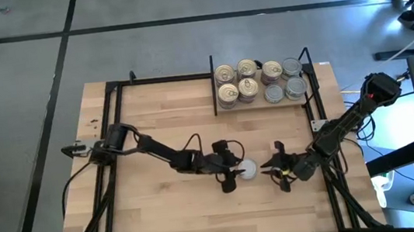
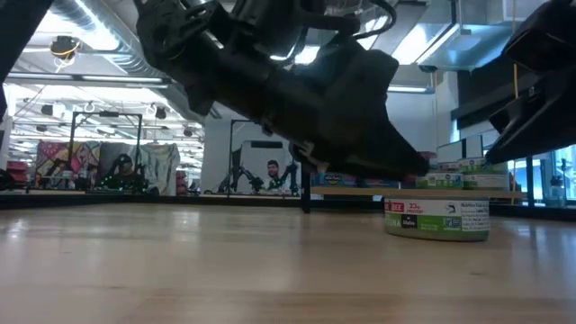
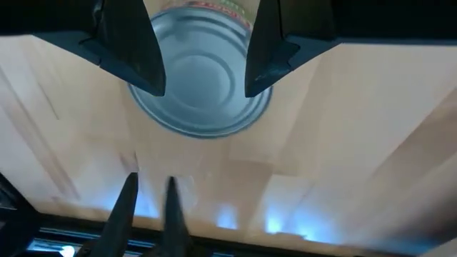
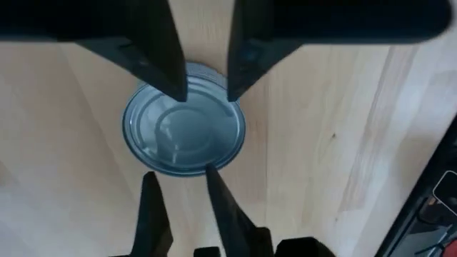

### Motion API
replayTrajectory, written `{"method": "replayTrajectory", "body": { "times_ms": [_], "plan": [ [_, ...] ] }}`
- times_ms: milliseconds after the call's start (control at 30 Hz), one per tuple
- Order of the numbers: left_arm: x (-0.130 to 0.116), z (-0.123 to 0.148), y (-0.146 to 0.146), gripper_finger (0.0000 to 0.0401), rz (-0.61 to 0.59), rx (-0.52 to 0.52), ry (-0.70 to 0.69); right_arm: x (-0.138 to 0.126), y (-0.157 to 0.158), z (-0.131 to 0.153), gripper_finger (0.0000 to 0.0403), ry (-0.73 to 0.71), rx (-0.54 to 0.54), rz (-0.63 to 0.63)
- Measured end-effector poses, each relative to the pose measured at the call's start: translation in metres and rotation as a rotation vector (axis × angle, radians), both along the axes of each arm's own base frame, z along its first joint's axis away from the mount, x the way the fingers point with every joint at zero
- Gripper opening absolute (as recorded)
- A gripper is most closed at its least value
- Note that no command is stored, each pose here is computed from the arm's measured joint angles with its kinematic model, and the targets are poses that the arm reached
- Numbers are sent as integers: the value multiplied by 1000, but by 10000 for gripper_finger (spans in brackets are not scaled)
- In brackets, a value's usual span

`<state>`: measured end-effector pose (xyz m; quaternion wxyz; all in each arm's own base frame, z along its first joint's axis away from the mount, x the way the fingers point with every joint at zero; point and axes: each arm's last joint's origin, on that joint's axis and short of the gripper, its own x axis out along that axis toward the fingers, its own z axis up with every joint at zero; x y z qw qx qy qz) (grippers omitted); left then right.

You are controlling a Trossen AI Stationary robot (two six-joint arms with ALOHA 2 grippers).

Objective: Stack canned seafood by type on shelf
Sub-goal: Stack the green tuna can on top of the green tuna can

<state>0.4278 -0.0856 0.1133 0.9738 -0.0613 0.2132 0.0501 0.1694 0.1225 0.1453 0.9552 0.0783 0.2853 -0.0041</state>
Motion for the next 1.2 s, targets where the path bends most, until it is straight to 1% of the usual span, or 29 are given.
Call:
{"method": "replayTrajectory", "body": {
  "times_ms": [167,233,333,433,667,933,1200],
  "plan": [
    [1,-9,0,191,-13,28,13,3,-3,1,174,-3,10,-12],
    [0,-11,0,191,-15,36,24,2,-2,1,194,-1,10,-10],
    [0,-11,0,191,-16,36,18,2,-2,0,210,0,9,-8],
    [0,-11,0,191,-20,46,24,2,-2,0,217,0,9,-8],
    [0,-16,0,191,-18,54,36,2,-3,0,218,0,2,-14],
    [0,-10,0,191,-33,72,33,2,-3,0,218,0,1,-13],
    [-5,-15,-2,191,-44,86,48,5,-1,4,218,-49,-60,36]
  ]
}}
